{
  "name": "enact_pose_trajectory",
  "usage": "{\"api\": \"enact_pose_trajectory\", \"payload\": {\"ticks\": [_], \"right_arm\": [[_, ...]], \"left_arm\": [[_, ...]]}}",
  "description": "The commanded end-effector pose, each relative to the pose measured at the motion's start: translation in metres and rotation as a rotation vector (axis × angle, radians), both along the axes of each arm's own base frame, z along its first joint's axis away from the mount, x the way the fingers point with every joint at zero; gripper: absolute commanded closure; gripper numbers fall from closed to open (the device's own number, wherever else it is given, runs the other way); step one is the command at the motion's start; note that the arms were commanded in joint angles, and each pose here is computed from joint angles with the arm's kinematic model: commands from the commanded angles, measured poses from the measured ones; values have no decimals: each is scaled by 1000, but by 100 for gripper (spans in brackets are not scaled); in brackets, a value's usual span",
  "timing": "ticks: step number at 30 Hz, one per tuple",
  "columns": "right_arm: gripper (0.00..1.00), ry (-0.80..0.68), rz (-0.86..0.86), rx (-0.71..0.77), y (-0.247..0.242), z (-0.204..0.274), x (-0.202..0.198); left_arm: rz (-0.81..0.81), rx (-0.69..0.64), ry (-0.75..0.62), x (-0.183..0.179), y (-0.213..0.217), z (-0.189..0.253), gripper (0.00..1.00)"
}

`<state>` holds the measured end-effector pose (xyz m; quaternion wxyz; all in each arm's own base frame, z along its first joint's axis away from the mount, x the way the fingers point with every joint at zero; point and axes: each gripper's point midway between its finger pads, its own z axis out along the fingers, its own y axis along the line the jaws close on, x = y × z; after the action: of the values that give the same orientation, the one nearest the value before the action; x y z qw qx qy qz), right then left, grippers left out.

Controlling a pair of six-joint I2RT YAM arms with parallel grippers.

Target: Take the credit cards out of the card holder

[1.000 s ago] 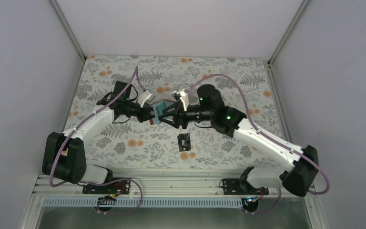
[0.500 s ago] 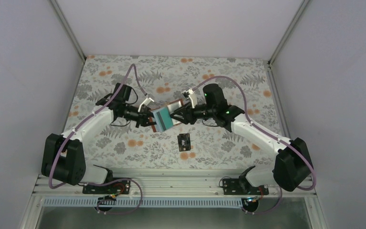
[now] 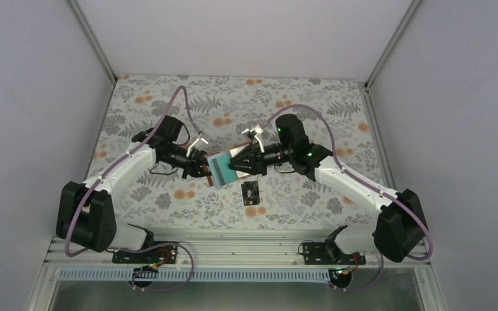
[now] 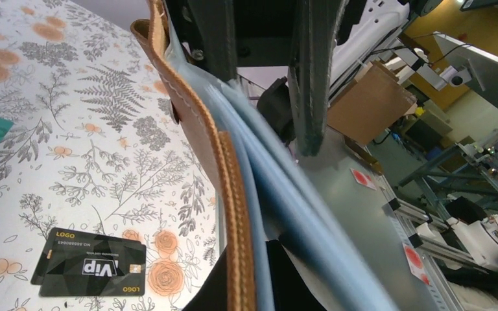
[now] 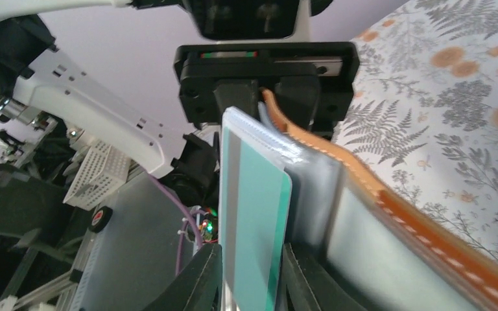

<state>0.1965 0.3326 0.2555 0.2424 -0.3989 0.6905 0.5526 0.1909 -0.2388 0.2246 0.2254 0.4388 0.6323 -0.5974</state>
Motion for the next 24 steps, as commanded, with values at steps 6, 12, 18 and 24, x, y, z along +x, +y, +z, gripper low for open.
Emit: {"api": "enact_pose_trajectory", "payload": {"ticks": [6, 12, 18, 24], "right_arm": [[85, -2, 122, 34, 7, 7, -26], [96, -20, 68, 1, -1, 2, -21], [96, -32, 20, 20, -10, 10, -12], [96, -47, -11, 24, -11, 14, -3]], "left_arm": [[-16, -54, -59, 5, -4, 13, 98], [-18, -55, -62, 3, -4, 14, 98], [-31, -74, -72, -1, -3, 18, 58], [-56, -127, -71, -8, -2, 30, 32]]}}
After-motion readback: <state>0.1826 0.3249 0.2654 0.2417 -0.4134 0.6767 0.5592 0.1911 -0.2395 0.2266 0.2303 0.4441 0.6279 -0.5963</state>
